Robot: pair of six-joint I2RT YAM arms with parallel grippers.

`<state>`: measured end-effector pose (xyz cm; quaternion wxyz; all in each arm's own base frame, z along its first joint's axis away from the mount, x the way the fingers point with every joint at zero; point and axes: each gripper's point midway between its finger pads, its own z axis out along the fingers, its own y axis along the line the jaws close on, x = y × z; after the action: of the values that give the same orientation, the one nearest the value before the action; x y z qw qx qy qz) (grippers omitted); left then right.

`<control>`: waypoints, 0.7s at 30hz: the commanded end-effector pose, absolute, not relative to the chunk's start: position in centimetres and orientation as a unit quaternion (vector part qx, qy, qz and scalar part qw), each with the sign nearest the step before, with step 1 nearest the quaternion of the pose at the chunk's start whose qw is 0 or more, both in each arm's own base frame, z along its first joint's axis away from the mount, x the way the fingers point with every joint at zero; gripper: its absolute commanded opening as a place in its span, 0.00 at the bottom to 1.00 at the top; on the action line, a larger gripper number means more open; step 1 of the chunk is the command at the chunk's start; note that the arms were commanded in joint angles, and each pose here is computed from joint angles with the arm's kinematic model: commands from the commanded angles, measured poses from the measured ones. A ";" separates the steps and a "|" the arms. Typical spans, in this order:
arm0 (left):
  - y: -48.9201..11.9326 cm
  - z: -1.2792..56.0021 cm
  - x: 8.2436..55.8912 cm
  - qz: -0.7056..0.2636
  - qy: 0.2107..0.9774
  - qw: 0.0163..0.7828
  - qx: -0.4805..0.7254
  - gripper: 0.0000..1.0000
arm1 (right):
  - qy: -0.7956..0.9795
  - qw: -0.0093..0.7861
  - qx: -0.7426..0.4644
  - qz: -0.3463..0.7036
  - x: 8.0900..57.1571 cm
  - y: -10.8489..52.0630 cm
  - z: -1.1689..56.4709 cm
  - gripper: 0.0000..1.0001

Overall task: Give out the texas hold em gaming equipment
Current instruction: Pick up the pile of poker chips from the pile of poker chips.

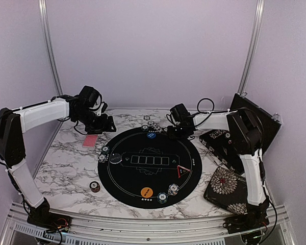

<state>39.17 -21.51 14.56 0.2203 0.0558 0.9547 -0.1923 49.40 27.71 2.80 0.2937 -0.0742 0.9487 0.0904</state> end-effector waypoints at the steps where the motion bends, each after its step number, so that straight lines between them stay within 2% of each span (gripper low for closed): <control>1: -20.1 15.2 37.5 -0.178 0.959 0.216 0.042 0.80 | 0.950 0.283 -0.083 0.098 47.7 26.9 3.9 0.32; 10: -17.0 12.9 32.7 -0.127 0.975 0.181 0.006 0.79 | 0.932 0.316 -0.113 0.139 45.4 28.0 8.3 0.35; 21: -15.5 9.9 24.4 -0.086 0.988 0.126 -0.014 0.79 | 0.904 0.357 -0.156 0.175 43.8 29.5 13.5 0.37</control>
<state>27.40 -16.78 10.74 0.1541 0.0086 0.9818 -0.1111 44.14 28.47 11.20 0.3331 -0.1332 0.9196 0.1600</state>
